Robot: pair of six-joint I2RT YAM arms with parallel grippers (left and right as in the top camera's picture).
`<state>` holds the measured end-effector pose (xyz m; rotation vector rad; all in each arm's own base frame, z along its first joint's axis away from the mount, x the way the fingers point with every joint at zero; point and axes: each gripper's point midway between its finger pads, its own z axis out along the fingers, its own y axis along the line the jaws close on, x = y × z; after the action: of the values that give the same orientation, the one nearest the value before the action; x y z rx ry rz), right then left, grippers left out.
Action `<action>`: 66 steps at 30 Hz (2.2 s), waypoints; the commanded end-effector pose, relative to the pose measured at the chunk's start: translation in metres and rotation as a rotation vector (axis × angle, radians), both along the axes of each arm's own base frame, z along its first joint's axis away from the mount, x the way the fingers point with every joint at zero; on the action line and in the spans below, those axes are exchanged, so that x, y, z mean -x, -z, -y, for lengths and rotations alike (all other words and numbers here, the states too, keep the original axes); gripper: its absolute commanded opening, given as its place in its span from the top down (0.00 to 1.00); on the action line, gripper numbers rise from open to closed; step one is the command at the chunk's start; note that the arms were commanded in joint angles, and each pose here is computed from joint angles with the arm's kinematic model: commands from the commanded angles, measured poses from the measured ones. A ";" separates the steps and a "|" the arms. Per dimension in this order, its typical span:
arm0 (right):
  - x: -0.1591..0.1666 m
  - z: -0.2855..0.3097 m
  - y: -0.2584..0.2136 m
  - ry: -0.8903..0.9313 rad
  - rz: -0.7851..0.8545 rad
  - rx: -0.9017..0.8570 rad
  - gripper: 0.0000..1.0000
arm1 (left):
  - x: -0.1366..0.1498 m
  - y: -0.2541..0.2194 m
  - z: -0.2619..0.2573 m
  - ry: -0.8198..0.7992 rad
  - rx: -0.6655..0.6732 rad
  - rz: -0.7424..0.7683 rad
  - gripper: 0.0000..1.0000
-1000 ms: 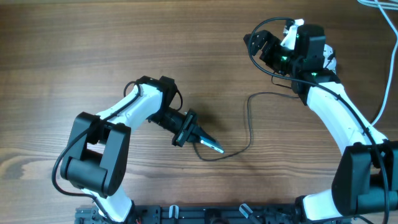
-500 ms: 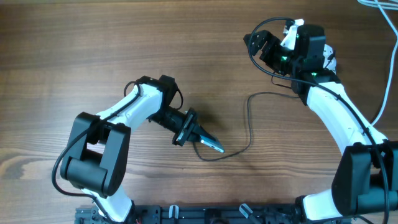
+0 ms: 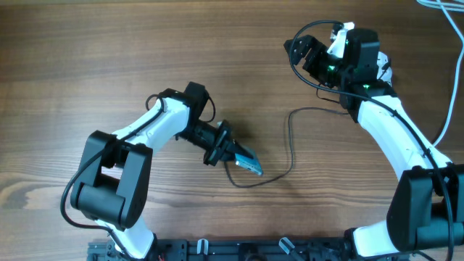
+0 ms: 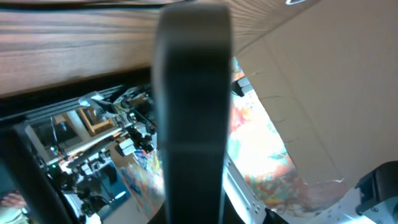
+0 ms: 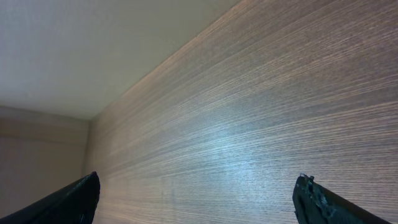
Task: Plug charger to phone and switch on socket
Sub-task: 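Raise the phone back up with the left gripper, bottom facing right, then lower the right gripper toward the black cable's USB-C plug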
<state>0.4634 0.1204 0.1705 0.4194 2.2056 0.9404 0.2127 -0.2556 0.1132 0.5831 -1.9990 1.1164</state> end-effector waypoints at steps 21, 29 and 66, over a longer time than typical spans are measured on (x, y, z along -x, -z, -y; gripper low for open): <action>-0.003 0.002 -0.001 0.011 0.006 0.009 0.00 | -0.098 -0.020 0.024 -0.046 0.197 0.703 0.96; -0.003 0.002 -0.001 0.011 0.006 0.009 0.00 | -0.145 -0.019 -0.003 -0.113 0.134 0.943 0.96; 0.084 -0.063 0.056 -0.322 -0.255 0.132 0.43 | -0.192 0.021 -0.120 -0.243 -0.210 1.024 0.96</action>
<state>0.3961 0.1516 0.1164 0.4564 2.5704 0.9649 0.3993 -0.1480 0.0818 0.3740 -2.9588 1.5411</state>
